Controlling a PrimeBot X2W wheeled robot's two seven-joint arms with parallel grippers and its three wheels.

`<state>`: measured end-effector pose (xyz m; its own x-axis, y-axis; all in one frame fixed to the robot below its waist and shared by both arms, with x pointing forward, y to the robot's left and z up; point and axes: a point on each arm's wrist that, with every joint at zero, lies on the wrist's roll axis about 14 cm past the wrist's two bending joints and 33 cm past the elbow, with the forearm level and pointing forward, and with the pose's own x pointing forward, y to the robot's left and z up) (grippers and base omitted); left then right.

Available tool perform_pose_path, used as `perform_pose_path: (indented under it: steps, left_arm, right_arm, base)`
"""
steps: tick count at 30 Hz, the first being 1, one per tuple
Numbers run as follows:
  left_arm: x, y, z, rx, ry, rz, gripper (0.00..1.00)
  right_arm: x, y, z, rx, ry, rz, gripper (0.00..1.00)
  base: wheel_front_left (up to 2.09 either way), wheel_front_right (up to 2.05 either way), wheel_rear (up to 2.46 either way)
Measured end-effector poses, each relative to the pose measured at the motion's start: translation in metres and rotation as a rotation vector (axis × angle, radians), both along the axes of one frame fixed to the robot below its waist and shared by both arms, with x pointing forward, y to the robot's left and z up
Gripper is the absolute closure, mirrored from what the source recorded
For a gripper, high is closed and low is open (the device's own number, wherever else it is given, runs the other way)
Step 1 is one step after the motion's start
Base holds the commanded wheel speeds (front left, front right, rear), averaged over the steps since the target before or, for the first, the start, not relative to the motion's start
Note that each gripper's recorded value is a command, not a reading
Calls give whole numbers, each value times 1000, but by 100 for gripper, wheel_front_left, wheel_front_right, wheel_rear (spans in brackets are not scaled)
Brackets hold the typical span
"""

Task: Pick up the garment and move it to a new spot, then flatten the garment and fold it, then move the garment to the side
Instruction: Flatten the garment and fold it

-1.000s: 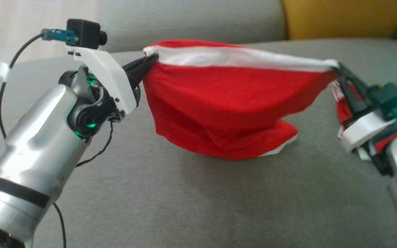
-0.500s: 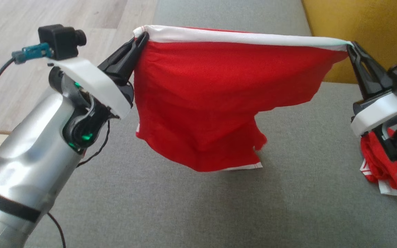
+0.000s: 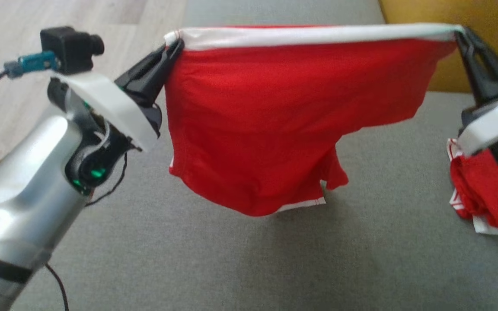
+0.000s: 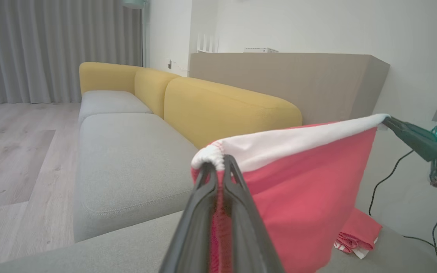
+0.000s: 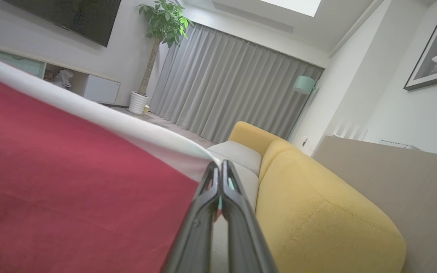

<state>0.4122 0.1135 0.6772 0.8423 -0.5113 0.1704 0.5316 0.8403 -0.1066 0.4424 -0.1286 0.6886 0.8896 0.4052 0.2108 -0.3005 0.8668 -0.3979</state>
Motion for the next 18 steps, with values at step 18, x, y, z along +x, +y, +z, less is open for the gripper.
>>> perform_pose_path:
  steps: [18]
  left_arm:
    - [169, -8, 71, 73, -294, 124, 100]
  right_arm:
    - [152, -11, 71, 1, -136, -75, 100]
  base:
    - [0, 0, 0]
